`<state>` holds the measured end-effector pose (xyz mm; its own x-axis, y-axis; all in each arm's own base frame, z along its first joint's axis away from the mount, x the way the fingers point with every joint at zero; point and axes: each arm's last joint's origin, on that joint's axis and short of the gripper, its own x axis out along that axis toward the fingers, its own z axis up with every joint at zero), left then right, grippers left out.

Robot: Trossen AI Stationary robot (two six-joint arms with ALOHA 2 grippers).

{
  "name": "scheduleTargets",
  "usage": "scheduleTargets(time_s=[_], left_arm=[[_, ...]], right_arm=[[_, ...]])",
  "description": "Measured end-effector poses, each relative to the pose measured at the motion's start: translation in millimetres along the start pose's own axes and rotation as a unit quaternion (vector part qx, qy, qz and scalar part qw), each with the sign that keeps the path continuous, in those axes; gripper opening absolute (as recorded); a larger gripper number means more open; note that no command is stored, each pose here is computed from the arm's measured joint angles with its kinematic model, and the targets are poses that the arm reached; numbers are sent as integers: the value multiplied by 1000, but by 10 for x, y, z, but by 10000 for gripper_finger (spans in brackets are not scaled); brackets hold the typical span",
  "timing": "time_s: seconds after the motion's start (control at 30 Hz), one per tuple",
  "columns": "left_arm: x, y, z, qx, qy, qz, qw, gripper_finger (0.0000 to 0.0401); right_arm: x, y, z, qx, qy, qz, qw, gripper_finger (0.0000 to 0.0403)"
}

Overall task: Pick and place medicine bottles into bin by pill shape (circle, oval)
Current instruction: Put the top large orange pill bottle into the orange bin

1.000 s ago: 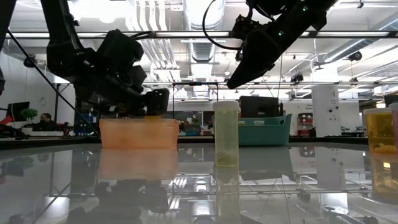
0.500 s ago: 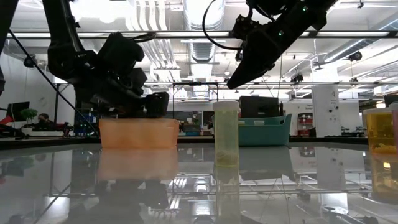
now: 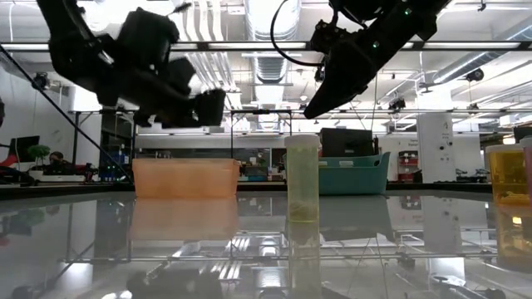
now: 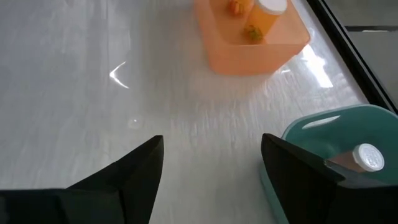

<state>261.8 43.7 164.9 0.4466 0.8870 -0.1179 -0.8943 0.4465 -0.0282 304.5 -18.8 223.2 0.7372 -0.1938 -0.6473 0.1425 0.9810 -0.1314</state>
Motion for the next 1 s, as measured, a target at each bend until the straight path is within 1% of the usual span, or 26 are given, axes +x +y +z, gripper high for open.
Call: scheduleTargets(time_s=[0.13,0.2,0.27,0.4,0.57,0.63,0.9,1.0], left_arm=[[-115,-17,223,-33,-20,-24,999,220],[-143,-8,314,-36,-16,-39,998,208],[-154,-11,409,-40,-1,-69,997,188],[-121,47,539,-36,68,-98,992,128],[-38,159,541,-17,161,-91,983,31],[21,170,547,-22,174,-99,980,9],[271,310,422,-28,224,-95,969,1],[330,339,380,-25,233,-84,968,0]], right_arm=[[0,0,-2,-2,1,0,1000,260],[0,0,-4,-2,2,0,1000,260],[0,1,-6,-2,3,0,1000,260],[0,1,-7,-2,4,1,1000,260],[0,0,-2,-1,1,0,1000,260],[0,0,1,-1,-1,0,1000,260],[0,0,1,-1,0,0,1000,260],[0,0,1,-1,0,0,1000,260]])
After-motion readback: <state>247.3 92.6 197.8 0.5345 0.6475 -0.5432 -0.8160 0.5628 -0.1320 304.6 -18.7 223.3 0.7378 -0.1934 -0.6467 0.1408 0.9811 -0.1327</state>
